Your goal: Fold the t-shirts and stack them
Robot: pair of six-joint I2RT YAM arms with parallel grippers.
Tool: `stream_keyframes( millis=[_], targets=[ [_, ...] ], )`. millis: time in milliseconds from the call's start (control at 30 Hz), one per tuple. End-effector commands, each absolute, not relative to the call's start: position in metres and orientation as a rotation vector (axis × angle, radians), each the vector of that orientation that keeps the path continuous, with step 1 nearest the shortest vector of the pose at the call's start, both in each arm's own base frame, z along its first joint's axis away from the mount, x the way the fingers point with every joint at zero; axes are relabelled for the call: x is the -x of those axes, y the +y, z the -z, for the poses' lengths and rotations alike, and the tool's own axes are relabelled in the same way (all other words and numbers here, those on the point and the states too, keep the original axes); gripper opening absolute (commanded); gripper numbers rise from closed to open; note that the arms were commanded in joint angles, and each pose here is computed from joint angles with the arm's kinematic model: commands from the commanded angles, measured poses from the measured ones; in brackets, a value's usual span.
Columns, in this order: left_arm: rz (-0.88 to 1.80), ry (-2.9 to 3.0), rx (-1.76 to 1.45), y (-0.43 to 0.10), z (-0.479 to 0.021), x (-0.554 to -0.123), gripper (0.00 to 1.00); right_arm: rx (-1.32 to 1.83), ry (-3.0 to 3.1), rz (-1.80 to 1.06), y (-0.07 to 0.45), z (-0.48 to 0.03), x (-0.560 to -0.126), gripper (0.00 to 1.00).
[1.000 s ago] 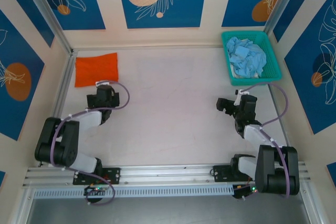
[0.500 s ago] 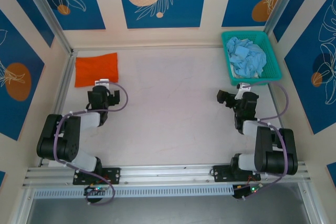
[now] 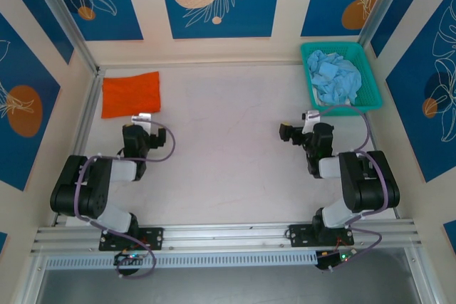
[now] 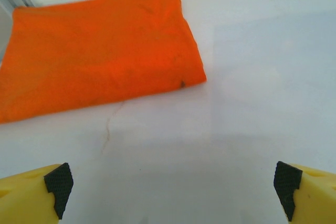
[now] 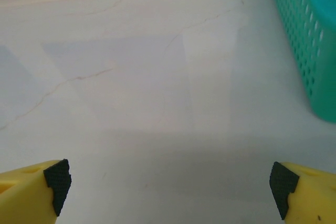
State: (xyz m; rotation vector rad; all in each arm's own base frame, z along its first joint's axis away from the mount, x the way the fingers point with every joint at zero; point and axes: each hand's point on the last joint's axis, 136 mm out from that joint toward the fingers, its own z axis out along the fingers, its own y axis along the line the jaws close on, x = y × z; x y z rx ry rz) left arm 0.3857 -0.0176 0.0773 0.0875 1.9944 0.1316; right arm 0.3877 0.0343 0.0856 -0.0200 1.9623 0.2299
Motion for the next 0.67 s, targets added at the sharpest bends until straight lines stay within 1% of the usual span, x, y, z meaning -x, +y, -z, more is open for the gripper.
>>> stream_keyframes(
  millis=[0, 100, 633],
  targets=[
    [-0.093, 1.929, -0.131, -0.0269, -0.0886, -0.3913, 1.00, 0.010, 1.947, -0.183, 0.0246, -0.0935, -0.3969, 0.99],
    [-0.050, 1.958, -0.106, -0.0218, -0.0866, -0.3957, 1.00, 0.012, 1.945, -0.183, 0.0247, -0.0944, -0.3969, 0.99],
    [-0.047, 1.949, -0.105, -0.0214, -0.0885, -0.3951, 1.00, 0.017, 1.948, -0.193, 0.0254, -0.0939, -0.3961, 0.99]
  ],
)
